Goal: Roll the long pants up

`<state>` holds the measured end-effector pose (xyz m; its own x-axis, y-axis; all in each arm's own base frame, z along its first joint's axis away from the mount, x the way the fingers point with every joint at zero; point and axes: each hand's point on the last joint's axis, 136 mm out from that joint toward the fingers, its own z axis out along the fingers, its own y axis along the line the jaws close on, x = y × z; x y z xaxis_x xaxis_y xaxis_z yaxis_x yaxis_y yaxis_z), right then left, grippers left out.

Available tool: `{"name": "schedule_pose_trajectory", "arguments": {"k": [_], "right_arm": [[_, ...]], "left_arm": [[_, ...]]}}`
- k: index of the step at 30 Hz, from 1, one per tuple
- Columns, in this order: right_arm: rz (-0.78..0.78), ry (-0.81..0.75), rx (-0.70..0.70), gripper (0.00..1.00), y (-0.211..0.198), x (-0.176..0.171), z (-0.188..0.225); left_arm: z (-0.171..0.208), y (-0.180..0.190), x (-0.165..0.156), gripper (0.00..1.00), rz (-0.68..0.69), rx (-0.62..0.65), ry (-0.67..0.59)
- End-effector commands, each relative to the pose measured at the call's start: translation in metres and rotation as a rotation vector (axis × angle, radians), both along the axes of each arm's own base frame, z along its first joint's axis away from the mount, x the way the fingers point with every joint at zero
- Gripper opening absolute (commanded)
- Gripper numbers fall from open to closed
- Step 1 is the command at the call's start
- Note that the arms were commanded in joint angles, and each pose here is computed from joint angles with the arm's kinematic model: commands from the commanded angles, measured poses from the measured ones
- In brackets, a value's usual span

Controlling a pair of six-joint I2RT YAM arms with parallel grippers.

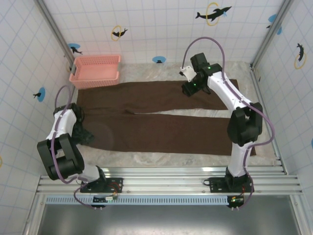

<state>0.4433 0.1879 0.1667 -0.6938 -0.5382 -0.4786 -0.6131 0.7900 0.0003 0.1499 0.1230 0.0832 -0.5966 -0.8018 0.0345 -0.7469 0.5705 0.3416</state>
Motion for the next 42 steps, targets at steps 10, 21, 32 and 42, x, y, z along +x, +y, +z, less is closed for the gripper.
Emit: {"name": "schedule_pose_trajectory", "arguments": {"k": [10,21,32,42], "right_arm": [[-0.031,-0.018,0.119,0.62,0.016,0.032,0.018],[-0.066,-0.028,0.197,0.6,0.007,0.046,0.028],[-0.085,-0.051,0.215,0.59,0.002,0.057,0.034],[-0.081,-0.046,0.21,0.59,0.0,0.053,0.035]], "left_arm": [[0.028,0.056,0.043,0.88,-0.373,0.285,-0.107],[-0.02,0.022,0.029,0.91,0.191,-0.013,-0.226],[-0.049,0.032,0.029,0.89,0.394,0.039,-0.206],[-0.072,0.052,0.044,0.72,0.424,0.101,-0.207]]}}
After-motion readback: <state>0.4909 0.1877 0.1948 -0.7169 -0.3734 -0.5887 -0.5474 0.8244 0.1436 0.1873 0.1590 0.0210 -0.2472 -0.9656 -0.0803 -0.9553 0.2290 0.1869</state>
